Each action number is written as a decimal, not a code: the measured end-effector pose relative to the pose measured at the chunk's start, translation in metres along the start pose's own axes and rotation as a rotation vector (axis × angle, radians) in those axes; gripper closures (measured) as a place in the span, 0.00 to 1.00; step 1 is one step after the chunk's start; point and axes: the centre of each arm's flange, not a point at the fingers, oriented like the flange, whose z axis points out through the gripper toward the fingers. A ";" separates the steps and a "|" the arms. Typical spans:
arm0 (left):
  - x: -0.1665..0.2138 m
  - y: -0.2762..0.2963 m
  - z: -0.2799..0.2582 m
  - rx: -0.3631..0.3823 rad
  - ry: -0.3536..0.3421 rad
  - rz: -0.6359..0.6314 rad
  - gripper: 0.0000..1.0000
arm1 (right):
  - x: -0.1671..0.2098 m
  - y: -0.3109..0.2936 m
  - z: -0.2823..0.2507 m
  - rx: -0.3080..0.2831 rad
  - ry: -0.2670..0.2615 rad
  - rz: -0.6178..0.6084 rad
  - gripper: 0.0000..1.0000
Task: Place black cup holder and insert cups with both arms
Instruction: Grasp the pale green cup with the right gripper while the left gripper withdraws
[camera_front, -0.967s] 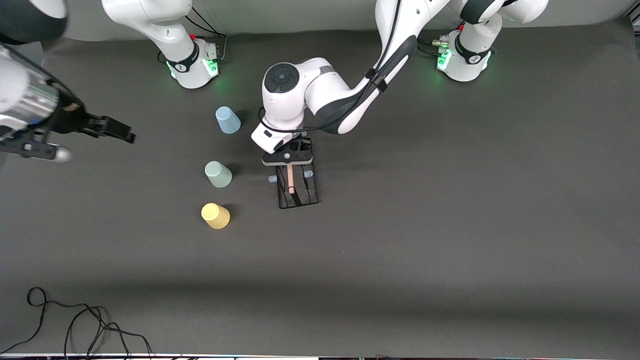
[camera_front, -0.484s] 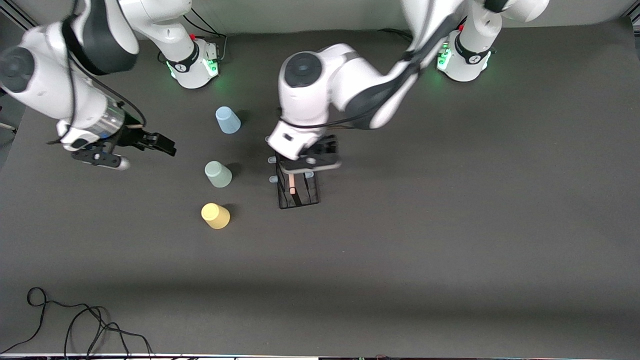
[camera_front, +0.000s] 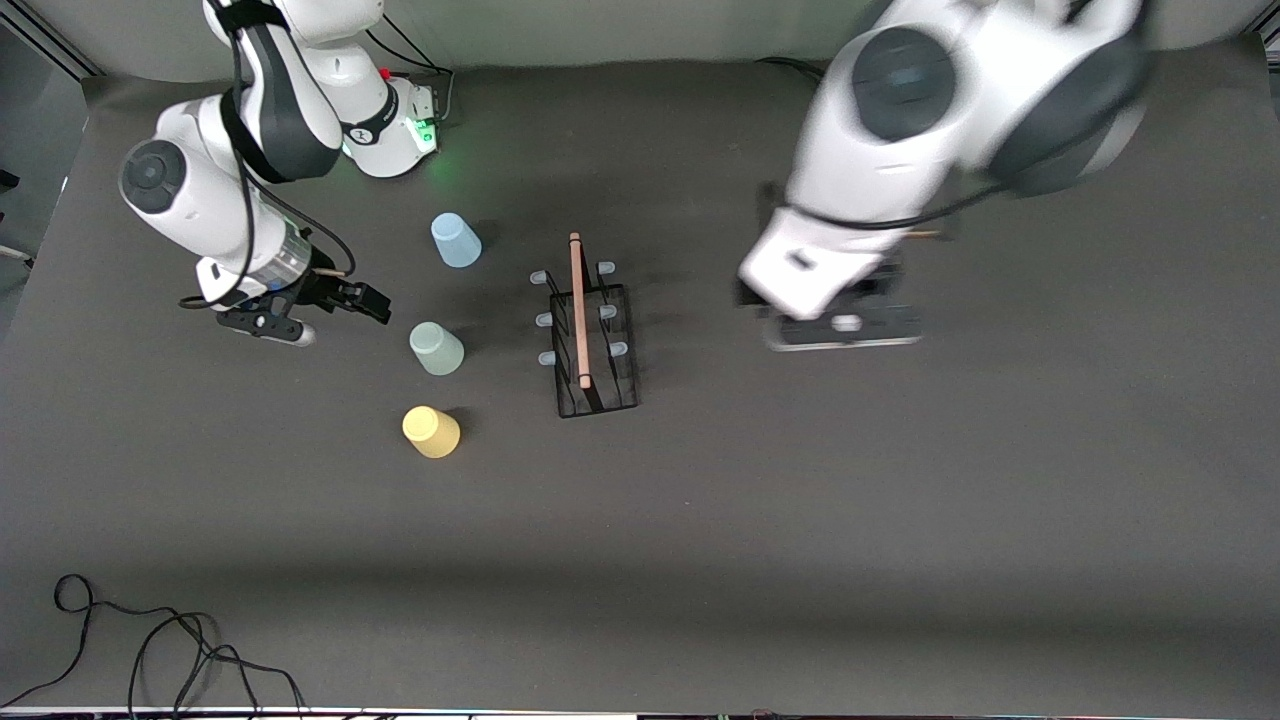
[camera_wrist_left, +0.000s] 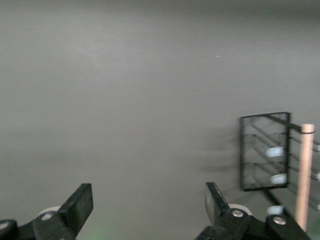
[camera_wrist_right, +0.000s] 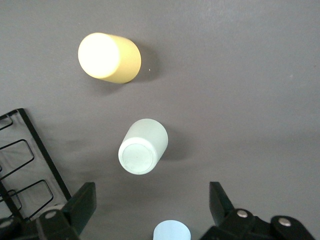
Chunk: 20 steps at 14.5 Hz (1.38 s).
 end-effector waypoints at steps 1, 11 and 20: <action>0.003 -0.032 -0.010 0.003 0.000 0.021 0.00 | -0.002 -0.007 0.007 -0.003 -0.001 0.011 0.00; -0.004 -0.219 -0.017 0.020 -0.039 -0.008 0.00 | -0.021 -0.035 0.151 0.000 0.101 0.048 0.00; -0.001 -0.278 -0.024 -0.026 -0.021 -0.026 0.00 | -0.020 -0.036 0.143 -0.002 0.091 0.050 0.31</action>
